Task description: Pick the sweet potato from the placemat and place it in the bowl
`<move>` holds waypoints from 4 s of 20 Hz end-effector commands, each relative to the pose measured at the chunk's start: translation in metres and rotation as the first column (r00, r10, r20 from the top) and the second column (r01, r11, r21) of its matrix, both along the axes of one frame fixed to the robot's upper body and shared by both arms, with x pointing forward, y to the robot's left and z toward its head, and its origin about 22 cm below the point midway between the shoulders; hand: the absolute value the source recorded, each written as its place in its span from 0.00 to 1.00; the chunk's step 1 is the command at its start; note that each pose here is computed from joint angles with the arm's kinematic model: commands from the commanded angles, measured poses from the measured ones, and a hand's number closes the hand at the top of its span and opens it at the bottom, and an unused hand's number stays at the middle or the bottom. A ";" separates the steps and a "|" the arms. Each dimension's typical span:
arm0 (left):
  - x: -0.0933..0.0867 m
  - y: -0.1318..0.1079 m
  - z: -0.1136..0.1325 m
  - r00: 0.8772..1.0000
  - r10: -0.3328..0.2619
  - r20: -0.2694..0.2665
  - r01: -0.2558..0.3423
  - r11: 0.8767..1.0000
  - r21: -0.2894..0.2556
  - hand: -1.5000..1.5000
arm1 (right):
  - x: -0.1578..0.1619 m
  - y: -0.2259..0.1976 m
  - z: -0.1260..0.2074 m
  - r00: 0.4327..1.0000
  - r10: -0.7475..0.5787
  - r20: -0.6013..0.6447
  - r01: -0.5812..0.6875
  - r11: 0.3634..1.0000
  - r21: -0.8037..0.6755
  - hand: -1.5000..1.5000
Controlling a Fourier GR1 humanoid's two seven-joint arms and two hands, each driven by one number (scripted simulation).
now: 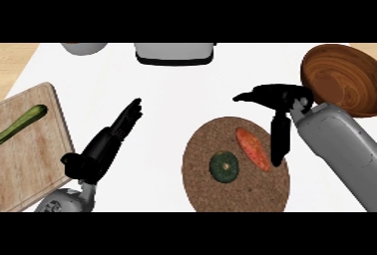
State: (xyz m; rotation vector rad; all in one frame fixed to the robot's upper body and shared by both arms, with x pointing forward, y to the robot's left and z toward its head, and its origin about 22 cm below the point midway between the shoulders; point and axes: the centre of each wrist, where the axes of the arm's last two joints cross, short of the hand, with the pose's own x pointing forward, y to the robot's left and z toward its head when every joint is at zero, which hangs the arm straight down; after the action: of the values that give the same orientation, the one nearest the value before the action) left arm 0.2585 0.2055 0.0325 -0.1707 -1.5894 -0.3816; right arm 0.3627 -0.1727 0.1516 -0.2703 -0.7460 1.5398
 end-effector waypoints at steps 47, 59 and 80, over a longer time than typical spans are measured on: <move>0.017 -0.004 -0.010 1.000 -0.004 -0.015 0.004 1.000 -0.005 0.50 | -0.023 -0.013 -0.128 0.961 0.039 0.274 -0.038 0.999 -0.010 1.00; 0.018 -0.014 0.000 1.000 0.015 0.004 -0.015 1.000 0.006 0.50 | -0.013 -0.016 -0.107 0.911 -0.013 0.411 0.012 1.000 0.006 1.00; -0.002 0.000 0.008 1.000 0.000 -0.010 0.000 1.000 0.005 0.50 | -0.017 -0.081 0.023 0.344 -0.548 0.763 0.225 0.837 0.499 1.00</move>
State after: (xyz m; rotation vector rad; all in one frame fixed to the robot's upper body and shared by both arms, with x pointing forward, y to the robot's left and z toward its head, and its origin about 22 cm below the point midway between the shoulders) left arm 0.2619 0.2047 0.0340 -0.1668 -1.5826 -0.3718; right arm 0.3421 -0.2358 0.1554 -1.0272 -1.5544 0.8330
